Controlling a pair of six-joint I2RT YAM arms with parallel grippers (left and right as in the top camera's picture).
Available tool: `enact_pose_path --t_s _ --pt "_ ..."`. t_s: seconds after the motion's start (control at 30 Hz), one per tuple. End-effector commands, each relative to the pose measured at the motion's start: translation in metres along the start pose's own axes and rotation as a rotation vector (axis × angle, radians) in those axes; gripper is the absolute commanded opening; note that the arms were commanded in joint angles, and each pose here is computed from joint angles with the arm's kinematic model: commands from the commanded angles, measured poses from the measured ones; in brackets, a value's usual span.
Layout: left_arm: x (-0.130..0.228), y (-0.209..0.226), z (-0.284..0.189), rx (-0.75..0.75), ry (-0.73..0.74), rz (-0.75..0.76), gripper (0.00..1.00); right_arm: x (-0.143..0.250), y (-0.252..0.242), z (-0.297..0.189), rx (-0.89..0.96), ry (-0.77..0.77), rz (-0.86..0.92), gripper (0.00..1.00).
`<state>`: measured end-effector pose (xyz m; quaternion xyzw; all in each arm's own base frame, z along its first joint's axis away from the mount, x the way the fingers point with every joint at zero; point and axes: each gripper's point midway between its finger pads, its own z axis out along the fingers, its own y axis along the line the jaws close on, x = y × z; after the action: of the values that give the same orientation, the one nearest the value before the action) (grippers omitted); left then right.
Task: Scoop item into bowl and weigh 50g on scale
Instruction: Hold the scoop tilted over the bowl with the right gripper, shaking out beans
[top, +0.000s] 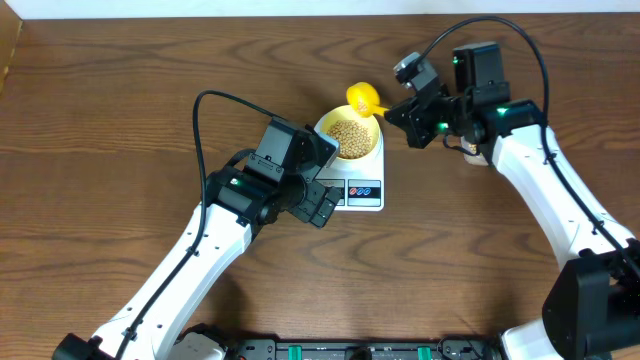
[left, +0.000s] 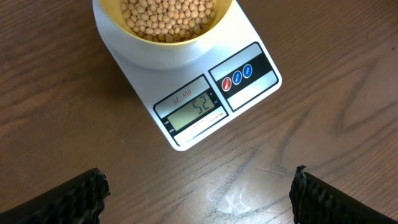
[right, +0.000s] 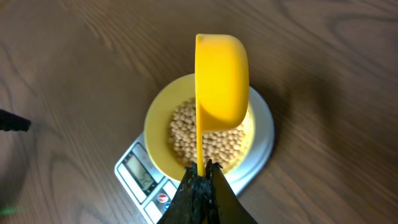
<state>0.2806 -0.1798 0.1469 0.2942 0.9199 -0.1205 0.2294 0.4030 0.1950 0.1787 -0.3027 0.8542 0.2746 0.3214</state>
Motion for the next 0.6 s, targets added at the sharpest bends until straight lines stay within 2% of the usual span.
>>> enact_pose_path --t_s 0.0,0.23,0.57 --pt "0.005 0.002 0.003 -0.009 0.016 -0.008 0.96 -0.009 -0.002 -0.015 0.003 -0.040 0.015 0.01" --pt "0.005 0.002 0.003 -0.009 0.016 -0.008 0.96 -0.010 -0.008 -0.020 0.015 -0.049 0.039 0.01" --pt "0.005 0.002 0.003 -0.008 0.016 -0.008 0.96 -0.013 0.019 -0.002 -0.022 -0.033 -0.040 0.01"
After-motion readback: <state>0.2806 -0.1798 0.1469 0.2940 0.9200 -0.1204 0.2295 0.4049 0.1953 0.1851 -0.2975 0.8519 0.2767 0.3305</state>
